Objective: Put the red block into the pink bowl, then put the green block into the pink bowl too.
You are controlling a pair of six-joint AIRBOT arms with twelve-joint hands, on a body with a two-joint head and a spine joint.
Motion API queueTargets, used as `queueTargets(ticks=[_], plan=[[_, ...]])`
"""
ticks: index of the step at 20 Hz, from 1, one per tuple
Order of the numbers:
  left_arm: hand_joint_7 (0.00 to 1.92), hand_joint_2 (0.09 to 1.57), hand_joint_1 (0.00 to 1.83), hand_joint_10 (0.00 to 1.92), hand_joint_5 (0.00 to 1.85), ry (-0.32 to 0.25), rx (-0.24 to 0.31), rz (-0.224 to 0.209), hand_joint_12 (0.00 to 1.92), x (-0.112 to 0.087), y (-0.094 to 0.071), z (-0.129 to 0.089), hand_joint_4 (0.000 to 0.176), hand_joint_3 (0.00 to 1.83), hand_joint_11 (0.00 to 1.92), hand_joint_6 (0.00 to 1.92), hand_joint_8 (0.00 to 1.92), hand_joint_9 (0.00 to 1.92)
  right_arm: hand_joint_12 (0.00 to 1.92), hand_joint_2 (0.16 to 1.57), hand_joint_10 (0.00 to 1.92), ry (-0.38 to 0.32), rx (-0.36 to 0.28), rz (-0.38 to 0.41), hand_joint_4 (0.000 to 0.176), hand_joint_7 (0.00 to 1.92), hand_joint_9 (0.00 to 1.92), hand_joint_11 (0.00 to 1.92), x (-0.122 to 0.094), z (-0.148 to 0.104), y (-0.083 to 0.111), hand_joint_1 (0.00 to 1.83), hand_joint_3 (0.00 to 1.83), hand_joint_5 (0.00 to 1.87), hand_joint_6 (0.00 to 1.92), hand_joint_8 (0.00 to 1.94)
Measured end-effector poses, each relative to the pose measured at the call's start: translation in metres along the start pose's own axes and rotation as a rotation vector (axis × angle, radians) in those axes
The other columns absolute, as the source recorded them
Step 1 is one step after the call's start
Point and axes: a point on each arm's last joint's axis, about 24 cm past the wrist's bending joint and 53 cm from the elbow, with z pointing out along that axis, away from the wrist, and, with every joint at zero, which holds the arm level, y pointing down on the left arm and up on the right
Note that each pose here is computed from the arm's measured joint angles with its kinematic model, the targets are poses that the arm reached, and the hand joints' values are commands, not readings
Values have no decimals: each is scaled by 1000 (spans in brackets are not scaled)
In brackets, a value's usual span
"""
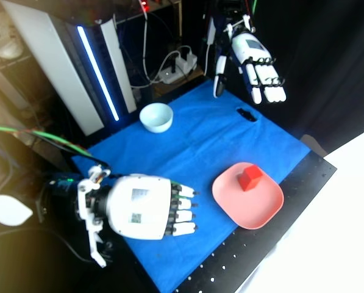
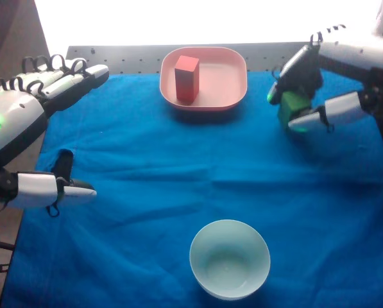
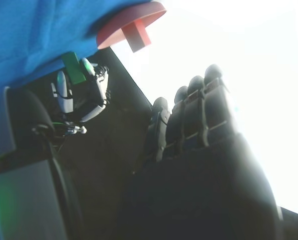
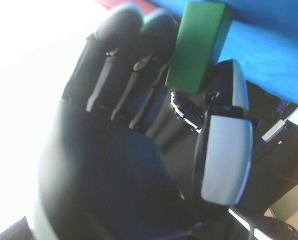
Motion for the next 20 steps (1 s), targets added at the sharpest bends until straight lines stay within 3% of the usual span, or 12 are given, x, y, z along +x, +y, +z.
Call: queueTargets(ticks=[3,4,5,7,9,10,11,12,13,15,18,20], plan=[[0,847,949,0,60,-2,5,2,95,0,-1,0,76,0,2,0,0,0,1374,1038,946,-56,-64,4,0,1226,1131,932,-21,18,24,1271,0,1095,740,676],[6,842,949,0,63,-1,4,2,148,0,-1,0,65,0,0,1,0,0,1569,1030,983,-65,-81,5,0,1200,976,333,-24,23,31,1279,0,1174,535,798],[5,839,939,0,65,-1,4,2,157,0,-1,0,61,0,0,1,0,0,1699,1048,1197,-72,-95,6,0,1115,891,361,-26,30,36,1287,0,1223,353,1020],[8,840,955,0,57,-1,8,1,122,0,-2,0,51,0,0,0,0,0,1742,1045,1278,-75,-106,9,0,1089,875,581,-23,40,40,1281,0,1262,322,1031],[2,844,954,0,49,2,12,-1,63,2,-3,0,55,0,0,5,0,0,1349,1040,898,-84,-120,9,0,1183,1026,765,-24,51,47,1261,1,1134,666,751],[2,844,954,0,49,4,13,-3,63,3,-4,1,55,0,0,5,0,0,1349,1040,898,-90,-131,12,0,1183,1026,765,-25,56,51,1261,1,1134,666,751],[10,848,960,0,25,8,18,-2,6,4,-5,0,70,1,9,2,1,0,1320,1060,1150,-99,-144,17,0,1236,947,530,-25,63,56,1385,0,1028,835,541],[10,848,960,0,25,7,20,-2,6,3,-5,1,70,1,9,2,1,0,1320,1060,1150,-99,-150,20,0,1236,947,530,-23,68,59,1385,0,1028,835,541],[2,853,991,0,26,4,21,-2,0,2,-4,1,84,3,0,2,0,0,1280,1027,891,-97,-155,26,0,1261,1084,738,-18,76,61,1295,7,1112,710,574],[2,846,999,0,37,2,26,-8,10,0,-4,3,98,0,21,6,1,0,1200,1045,1021,-85,-140,30,0,1226,1054,627,-7,86,58,1389,4,1018,867,487],[1,858,969,0,35,2,42,-5,25,1,-8,4,75,6,33,4,0,0,1119,1040,1027,-80,-63,26,0,1214,1083,843,-3,94,38,1398,0,1070,730,494],[0,853,970,0,40,1,39,-7,35,0,-7,4,59,3,45,6,0,0,1074,1048,1029,-89,-19,20,0,1238,1032,692,-9,92,26,1393,0,1048,863,417]])
